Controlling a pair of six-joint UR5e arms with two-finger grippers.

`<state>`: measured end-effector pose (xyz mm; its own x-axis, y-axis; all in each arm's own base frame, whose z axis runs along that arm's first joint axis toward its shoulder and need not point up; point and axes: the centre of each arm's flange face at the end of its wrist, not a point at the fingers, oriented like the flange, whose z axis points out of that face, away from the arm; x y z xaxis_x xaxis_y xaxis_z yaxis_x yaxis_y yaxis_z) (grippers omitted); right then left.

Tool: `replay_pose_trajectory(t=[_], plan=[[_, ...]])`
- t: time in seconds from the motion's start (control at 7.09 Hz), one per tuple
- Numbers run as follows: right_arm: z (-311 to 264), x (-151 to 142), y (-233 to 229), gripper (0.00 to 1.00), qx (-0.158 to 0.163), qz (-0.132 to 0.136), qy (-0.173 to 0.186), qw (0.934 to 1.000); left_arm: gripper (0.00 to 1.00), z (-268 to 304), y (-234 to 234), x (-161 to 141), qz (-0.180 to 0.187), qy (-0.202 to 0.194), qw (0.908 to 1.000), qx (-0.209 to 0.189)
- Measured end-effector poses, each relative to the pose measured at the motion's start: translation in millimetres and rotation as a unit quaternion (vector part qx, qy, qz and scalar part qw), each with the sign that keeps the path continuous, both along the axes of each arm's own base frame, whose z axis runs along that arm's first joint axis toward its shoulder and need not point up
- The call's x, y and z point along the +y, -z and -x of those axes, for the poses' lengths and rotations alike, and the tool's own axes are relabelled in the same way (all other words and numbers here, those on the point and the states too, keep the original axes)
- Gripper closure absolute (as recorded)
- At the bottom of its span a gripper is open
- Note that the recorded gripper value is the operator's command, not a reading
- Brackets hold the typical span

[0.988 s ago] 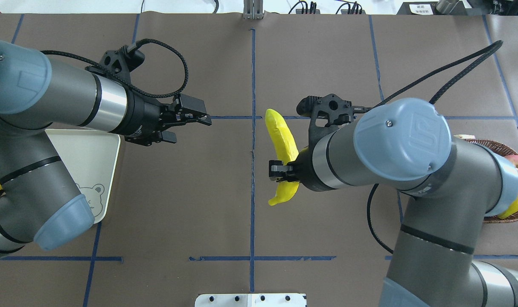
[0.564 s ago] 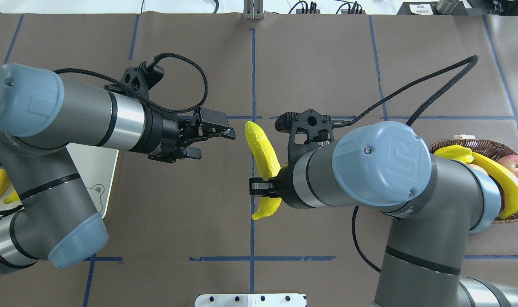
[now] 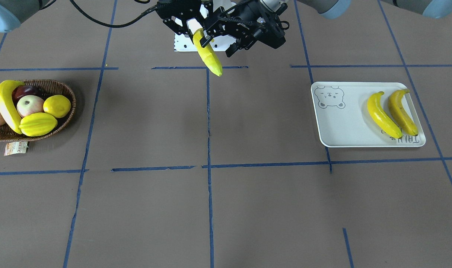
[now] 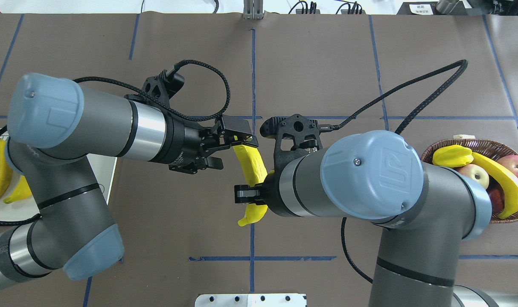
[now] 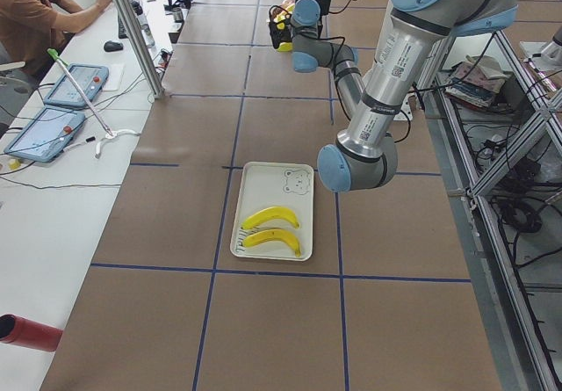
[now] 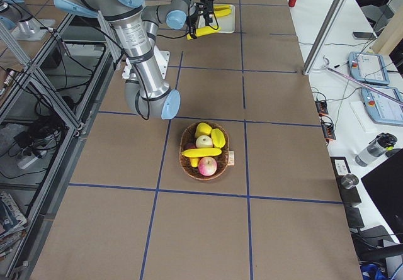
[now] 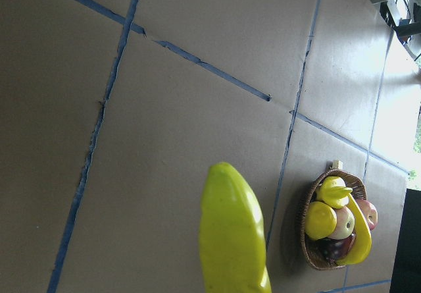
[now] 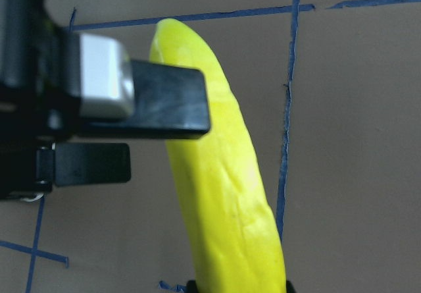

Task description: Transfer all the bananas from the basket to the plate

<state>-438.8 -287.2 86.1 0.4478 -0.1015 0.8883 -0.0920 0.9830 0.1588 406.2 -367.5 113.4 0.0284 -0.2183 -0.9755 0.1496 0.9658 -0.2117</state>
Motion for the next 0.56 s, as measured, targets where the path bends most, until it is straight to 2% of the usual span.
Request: replay_pose_trajectory(t=[0.42, 0.56], plan=[[-1.0, 3.1, 8.9, 0.99, -0.024, -0.009, -0.001, 0.9997, 0.03, -5.1, -0.7, 1.7, 0.002, -0.004, 1.0000, -0.002], [-0.5, 4.2, 9.9, 0.99, -0.027, -0.010, -0.001, 0.9996, 0.32, -6.0, -0.2, 2.2, 0.002, -0.005, 1.0000, -0.002]])
